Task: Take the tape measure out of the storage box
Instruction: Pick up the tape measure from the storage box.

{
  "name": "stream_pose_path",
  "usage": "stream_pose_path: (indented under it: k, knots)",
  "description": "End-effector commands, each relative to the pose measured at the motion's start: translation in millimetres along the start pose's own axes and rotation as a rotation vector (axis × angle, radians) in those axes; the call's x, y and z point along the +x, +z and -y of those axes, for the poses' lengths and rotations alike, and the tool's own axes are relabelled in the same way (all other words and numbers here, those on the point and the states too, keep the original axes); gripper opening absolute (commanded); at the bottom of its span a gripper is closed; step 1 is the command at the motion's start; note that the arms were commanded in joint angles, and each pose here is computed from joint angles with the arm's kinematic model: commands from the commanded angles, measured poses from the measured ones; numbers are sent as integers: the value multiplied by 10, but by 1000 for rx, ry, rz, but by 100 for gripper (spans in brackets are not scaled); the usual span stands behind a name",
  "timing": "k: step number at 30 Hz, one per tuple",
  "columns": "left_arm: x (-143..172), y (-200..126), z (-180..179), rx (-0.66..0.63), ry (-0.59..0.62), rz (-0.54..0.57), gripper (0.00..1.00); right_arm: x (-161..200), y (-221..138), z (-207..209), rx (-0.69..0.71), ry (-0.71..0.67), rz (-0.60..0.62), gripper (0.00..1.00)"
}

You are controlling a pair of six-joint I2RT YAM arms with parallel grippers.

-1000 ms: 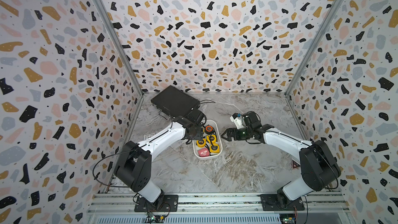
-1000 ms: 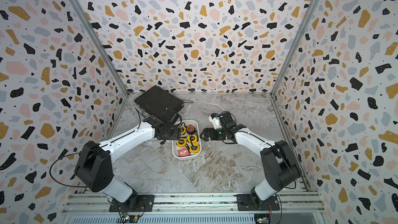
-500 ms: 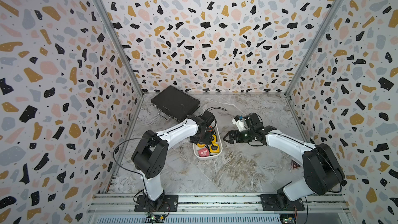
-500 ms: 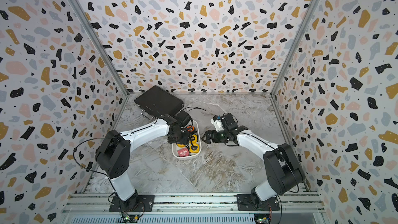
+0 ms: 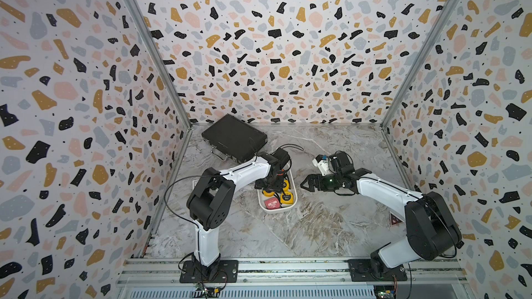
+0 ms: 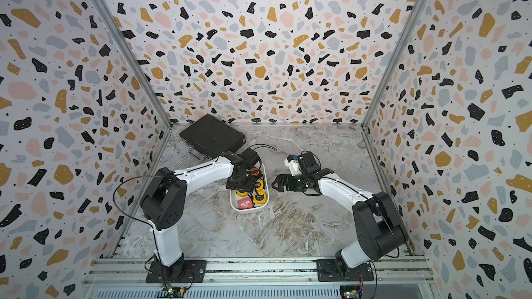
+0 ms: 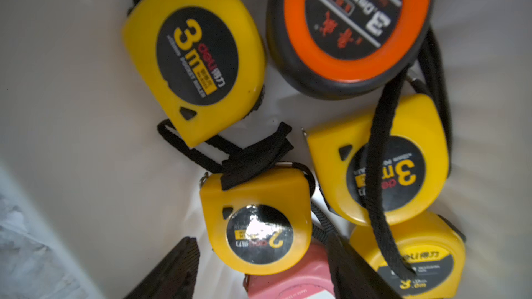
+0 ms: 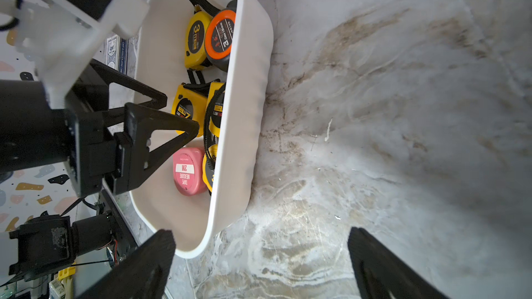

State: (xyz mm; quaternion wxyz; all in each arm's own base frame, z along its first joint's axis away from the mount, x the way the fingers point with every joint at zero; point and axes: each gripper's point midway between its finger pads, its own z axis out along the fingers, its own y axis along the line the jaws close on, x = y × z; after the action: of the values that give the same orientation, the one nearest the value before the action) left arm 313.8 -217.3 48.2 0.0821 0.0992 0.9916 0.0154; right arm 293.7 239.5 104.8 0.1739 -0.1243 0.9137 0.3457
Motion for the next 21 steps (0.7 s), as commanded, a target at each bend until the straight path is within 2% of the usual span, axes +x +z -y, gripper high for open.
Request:
stream_pose_path:
  k: [1,16,18,21]
  knots:
    - [-24,12,-67,-45,7,-8,75,25,-22,15,-6,12,-9,99]
    - [-31,211,-42,-60,-4,-31,74,-43,-6,35,-15,23,-10,99]
    - [-38,237,-35,-60,-8,-34,72,-41,4,39,-16,25,-13,99]
    - [-32,270,-20,-56,-15,-45,60,-46,3,35,-17,25,-14,99]
